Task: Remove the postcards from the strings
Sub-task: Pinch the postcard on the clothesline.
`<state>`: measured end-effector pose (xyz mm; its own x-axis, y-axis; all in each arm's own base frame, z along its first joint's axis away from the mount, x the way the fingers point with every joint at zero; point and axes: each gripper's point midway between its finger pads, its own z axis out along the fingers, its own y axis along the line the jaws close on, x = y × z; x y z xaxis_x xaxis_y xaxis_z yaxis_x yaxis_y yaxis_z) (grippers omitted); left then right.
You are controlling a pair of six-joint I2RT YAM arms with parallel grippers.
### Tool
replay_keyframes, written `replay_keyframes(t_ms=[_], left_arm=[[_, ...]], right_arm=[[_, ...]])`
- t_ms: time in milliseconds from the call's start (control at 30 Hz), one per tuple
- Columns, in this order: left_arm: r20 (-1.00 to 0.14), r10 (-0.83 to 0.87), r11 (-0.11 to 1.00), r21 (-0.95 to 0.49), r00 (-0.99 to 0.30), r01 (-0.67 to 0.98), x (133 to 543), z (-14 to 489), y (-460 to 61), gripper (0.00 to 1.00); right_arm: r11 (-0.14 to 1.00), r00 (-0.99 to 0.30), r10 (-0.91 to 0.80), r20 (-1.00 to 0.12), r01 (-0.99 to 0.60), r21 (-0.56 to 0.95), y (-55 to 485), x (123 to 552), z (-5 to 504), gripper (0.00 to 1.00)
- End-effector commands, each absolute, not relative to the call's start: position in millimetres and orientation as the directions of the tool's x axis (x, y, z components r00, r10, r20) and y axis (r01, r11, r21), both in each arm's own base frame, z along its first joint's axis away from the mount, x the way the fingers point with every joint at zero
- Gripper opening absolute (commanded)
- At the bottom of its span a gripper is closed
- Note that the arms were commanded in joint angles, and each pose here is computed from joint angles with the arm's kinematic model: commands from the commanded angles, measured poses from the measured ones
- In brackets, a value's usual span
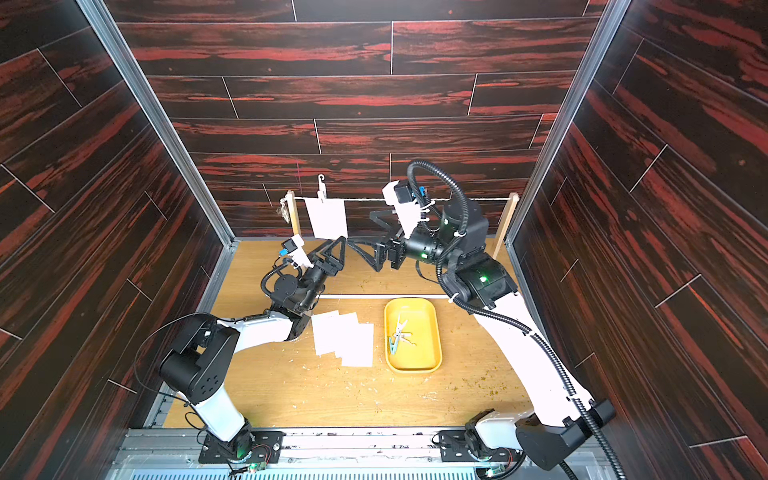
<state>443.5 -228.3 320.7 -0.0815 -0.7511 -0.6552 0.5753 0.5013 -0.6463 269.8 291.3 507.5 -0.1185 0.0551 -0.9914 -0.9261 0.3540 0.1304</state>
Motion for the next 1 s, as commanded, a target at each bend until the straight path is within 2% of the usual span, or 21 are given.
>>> replay_keyframes(t_ms=[0, 333, 533, 700, 800, 900, 967], left_arm=[[-0.641, -0.767, 0.498, -0.617, -0.022, 0.609, 447, 338, -227, 0.99], [-0.661, -0.75, 0.472, -0.566, -0.03, 0.676, 435, 358, -236, 0.85], [-0.657, -0.754, 0.463, -0.528, 0.002, 0.712, 411, 384, -226, 0.77], [-0.658, -0.753, 0.464, -0.518, 0.013, 0.719, 398, 390, -221, 0.61], [-0.652, -0.758, 0.451, -0.524, 0.0, 0.722, 394, 391, -220, 0.57], [-0.641, -0.767, 0.434, -0.531, -0.01, 0.728, 391, 394, -219, 0.49], [-0.639, -0.769, 0.425, -0.529, -0.016, 0.735, 388, 397, -219, 0.33]], right_arm=[[0.331, -0.084, 0.062, -0.995, -0.938, 0.099, 289, 259, 514, 0.99], [0.337, -0.1, 0.058, -0.993, -0.935, 0.114, 291, 263, 506, 0.99], [0.331, -0.121, 0.061, -0.991, -0.934, 0.135, 295, 267, 499, 0.99], [0.333, -0.137, 0.059, -0.989, -0.931, 0.148, 296, 270, 494, 0.99], [0.333, -0.139, 0.06, -0.988, -0.931, 0.151, 296, 271, 493, 0.99], [0.328, -0.139, 0.06, -0.988, -0.932, 0.151, 298, 273, 494, 0.99], [0.331, -0.14, 0.054, -0.989, -0.932, 0.15, 301, 277, 495, 0.99]])
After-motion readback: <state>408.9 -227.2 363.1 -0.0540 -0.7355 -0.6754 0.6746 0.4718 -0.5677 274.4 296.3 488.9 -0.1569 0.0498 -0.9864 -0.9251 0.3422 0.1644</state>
